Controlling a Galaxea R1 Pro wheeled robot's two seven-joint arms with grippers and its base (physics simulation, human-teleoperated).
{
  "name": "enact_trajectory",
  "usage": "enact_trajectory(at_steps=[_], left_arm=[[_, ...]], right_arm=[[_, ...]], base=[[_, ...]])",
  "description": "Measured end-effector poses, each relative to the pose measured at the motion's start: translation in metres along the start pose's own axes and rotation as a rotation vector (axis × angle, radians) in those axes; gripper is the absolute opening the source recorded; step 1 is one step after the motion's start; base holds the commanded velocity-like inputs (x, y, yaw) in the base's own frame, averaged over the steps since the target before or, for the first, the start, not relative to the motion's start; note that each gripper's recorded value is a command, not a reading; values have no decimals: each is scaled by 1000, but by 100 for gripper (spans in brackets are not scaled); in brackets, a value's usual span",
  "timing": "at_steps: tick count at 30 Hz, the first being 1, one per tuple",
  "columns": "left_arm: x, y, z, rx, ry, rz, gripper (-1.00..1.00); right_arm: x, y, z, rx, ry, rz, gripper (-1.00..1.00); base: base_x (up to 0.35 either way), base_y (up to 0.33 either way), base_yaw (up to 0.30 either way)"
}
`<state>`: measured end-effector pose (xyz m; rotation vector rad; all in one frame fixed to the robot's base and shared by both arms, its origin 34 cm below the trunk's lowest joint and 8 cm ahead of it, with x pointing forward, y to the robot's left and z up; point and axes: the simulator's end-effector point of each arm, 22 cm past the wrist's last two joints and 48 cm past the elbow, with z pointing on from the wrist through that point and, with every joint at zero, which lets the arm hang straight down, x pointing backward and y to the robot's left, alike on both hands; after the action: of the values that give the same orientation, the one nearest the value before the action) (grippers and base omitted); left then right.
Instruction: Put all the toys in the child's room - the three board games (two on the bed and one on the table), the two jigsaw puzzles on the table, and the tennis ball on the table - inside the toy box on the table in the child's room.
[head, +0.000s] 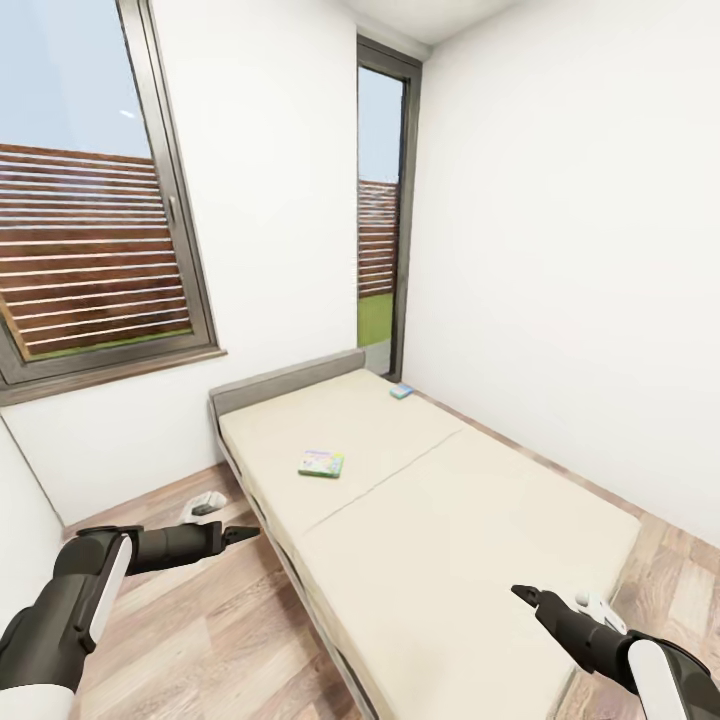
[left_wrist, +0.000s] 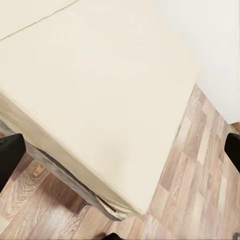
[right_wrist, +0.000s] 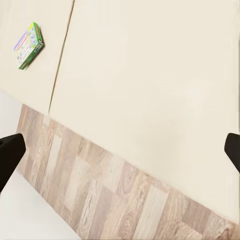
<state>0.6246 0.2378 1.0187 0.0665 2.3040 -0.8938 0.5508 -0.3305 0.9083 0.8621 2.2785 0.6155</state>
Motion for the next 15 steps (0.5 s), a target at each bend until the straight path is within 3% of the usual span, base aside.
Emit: enact_trajectory(at_steps=[15], left_arm=[[-1, -1, -1, 1, -3, 2, 100]], right_arm=[[-1, 1, -1, -2, -3, 0, 100]], base=[[0, 0, -35]])
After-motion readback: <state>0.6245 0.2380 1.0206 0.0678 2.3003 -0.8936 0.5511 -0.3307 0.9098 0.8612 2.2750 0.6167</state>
